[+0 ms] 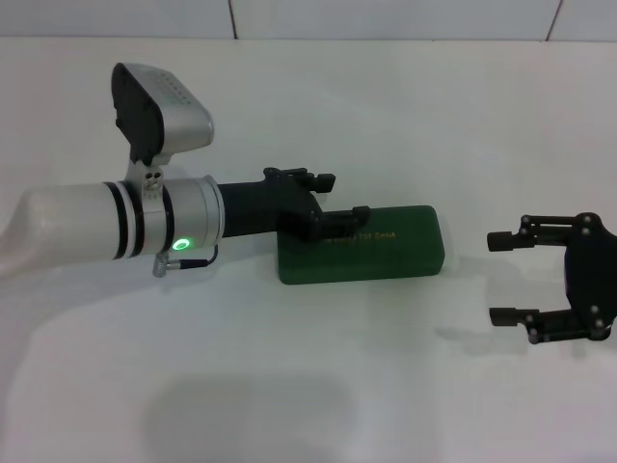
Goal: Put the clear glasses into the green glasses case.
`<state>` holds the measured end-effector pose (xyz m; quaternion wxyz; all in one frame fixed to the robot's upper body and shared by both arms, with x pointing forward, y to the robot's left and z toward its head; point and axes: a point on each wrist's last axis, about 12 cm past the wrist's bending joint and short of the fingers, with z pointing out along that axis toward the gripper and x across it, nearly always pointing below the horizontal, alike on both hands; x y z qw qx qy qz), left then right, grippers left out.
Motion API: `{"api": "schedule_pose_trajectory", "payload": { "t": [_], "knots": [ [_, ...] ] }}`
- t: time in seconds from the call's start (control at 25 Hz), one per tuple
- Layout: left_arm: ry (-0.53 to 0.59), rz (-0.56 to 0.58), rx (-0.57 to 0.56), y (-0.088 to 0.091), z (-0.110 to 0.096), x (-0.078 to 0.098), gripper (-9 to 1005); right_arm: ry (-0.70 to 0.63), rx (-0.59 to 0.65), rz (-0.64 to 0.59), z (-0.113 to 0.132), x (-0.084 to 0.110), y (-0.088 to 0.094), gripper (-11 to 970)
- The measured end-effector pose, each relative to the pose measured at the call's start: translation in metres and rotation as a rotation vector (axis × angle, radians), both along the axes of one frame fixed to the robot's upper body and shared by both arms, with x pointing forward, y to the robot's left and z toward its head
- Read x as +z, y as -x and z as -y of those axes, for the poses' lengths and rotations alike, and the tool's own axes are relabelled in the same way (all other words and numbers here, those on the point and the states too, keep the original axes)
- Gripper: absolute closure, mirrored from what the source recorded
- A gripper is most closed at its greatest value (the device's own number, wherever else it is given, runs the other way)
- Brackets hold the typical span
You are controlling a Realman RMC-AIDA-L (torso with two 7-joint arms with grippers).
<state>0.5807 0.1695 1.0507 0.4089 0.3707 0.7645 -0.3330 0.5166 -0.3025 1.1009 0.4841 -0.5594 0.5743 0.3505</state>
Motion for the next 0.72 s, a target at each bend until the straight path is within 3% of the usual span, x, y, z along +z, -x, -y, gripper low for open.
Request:
{"api": "schedule_pose_trajectory", "payload": {
  "t": [0.36,0.56,0.72],
  "knots": [
    [0.051,0.053,-0.004,0.003,-0.005,0.009,266,-0.005,0.001,0.016,-0.001,0.003,-0.004,179],
    [0.189,0.136,-0.046,0.015,-0.011,0.019,263,-0.026,-0.008,0.033,-0.003,0.005,-0.005,175],
    [0.28,0.225,-0.062,0.028,-0.028,0.025,261,-0.08,-0.035,0.079,-0.004,0.009,-0.006,172]
  ]
}}
